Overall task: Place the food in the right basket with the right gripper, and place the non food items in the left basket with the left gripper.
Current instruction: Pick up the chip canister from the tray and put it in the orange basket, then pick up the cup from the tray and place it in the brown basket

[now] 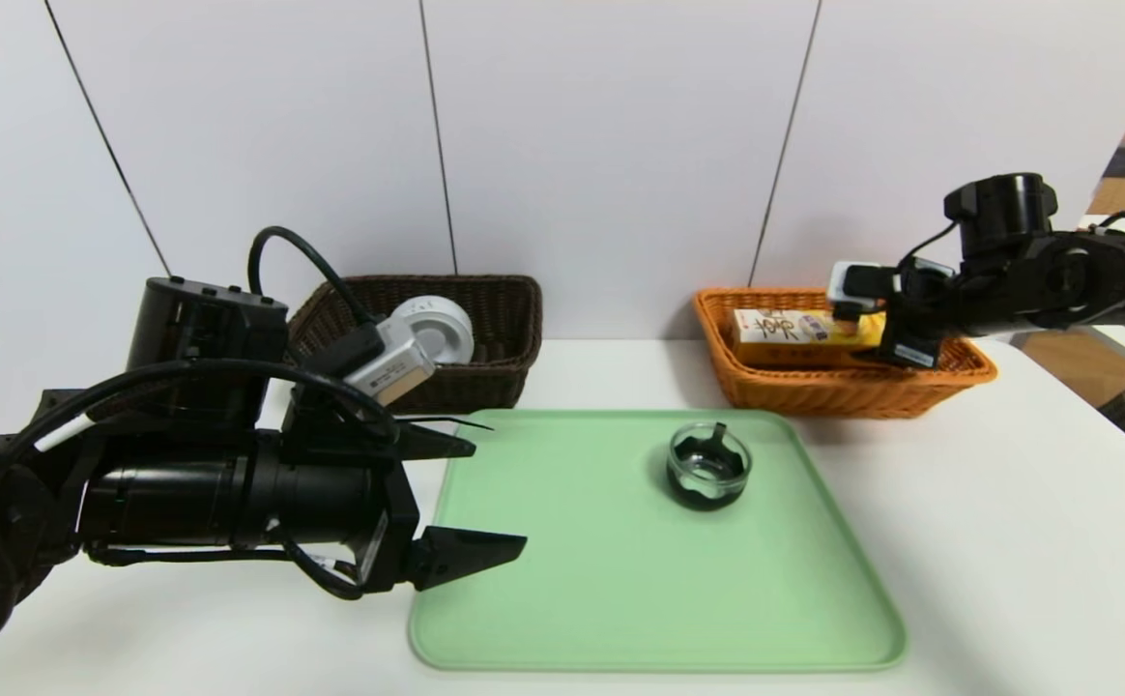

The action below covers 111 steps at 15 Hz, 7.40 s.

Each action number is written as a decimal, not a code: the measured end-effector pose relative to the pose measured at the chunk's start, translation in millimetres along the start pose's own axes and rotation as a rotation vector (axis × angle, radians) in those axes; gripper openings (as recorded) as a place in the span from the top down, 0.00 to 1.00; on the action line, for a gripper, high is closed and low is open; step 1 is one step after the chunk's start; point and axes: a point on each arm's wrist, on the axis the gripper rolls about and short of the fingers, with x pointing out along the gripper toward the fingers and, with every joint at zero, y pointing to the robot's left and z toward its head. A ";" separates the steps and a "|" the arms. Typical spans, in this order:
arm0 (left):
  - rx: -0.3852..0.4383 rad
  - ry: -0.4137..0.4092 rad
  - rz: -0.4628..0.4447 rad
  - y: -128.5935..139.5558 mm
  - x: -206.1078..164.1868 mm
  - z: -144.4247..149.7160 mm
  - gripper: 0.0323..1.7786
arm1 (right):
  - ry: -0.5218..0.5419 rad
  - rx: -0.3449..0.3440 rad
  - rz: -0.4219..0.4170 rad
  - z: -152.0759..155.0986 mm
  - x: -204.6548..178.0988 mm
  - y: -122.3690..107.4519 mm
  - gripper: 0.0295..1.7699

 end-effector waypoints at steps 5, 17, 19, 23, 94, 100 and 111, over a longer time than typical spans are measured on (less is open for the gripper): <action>0.014 -0.025 0.002 0.4 -0.6 3.8 0.05 | -0.028 0.114 -0.031 15.5 -31.6 -17.2 0.13; 0.007 -0.028 0.004 1.1 0.0 5.2 0.05 | -0.008 0.853 0.093 45.8 -135.7 2.4 0.06; 0.005 -0.030 0.005 1.2 0.0 5.6 0.05 | -0.020 0.980 0.122 54.6 -151.1 15.0 0.05; -0.015 -0.031 0.007 1.3 0.0 6.0 0.05 | 0.015 1.148 0.168 62.9 -173.9 46.7 0.04; 0.586 0.225 -0.365 13.5 218.4 59.4 0.05 | 0.219 1.414 0.283 37.3 -215.3 155.5 0.04; 0.598 0.234 -0.376 13.2 223.7 54.3 0.05 | 0.226 1.414 0.286 36.8 -214.6 156.9 0.04; 0.622 0.274 -0.361 14.1 227.1 48.1 0.05 | 0.233 1.414 0.289 37.2 -212.3 157.0 0.04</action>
